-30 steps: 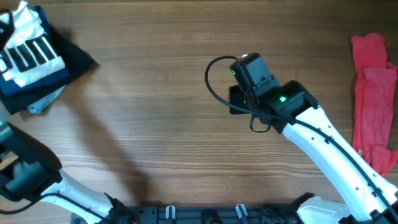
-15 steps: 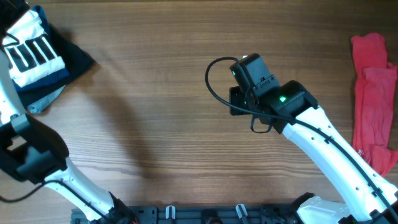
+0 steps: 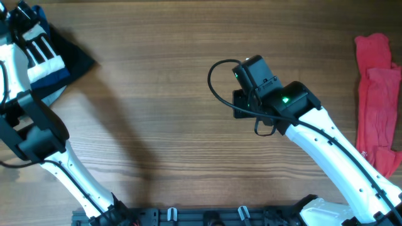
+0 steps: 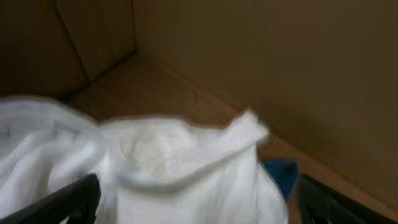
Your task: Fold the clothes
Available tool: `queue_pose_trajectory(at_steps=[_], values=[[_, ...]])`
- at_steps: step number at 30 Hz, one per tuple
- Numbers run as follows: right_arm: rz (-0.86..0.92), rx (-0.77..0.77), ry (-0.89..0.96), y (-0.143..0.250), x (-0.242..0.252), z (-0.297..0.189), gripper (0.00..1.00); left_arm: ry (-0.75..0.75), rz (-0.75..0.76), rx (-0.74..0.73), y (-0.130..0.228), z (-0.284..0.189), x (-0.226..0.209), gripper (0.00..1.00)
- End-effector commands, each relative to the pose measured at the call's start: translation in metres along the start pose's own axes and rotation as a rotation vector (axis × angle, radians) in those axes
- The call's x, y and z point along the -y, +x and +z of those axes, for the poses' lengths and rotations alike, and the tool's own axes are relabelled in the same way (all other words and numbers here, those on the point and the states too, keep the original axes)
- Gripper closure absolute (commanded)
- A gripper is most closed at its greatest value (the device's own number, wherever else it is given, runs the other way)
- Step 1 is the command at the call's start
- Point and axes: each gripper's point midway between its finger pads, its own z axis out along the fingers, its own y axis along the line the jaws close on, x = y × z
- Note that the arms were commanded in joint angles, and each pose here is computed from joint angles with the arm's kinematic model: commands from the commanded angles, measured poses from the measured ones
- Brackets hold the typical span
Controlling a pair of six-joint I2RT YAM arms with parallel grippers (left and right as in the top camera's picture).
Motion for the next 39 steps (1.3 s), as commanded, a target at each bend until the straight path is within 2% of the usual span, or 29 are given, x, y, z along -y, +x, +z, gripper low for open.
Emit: queue_pose_trajectory(at_steps=[1, 6, 11, 19, 23, 30, 39], values=[[0.032, 0.0, 0.003, 0.002, 0.003, -0.006, 0.78, -0.047, 0.01, 0.051, 0.0, 0.017, -0.025, 0.0], [0.031, -0.006, 0.007, 0.003, 0.004, -0.006, 0.78, -0.114, -0.003, 0.085, -0.008, 0.016, -0.052, 0.0], [0.054, -0.016, 0.012, 0.006, 0.005, -0.006, 0.78, -0.249, -0.039, 0.099, -0.011, 0.012, -0.105, 0.0], [0.062, -0.029, 0.012, 0.009, 0.005, -0.006, 0.78, -0.338, -0.228, 0.072, 0.0, 0.001, -0.17, 0.0], [0.073, -0.033, 0.014, 0.01, 0.006, -0.006, 0.78, -0.303, -0.233, 0.039, 0.006, 0.002, -0.168, 0.0], [0.078, -0.039, 0.017, 0.011, 0.007, -0.006, 0.78, -0.158, -0.234, -0.017, 0.005, -0.003, -0.134, 0.0], [0.077, -0.03, 0.013, 0.009, 0.006, -0.006, 0.77, -0.074, -0.188, 0.164, -0.096, -0.082, -0.076, 0.0]])
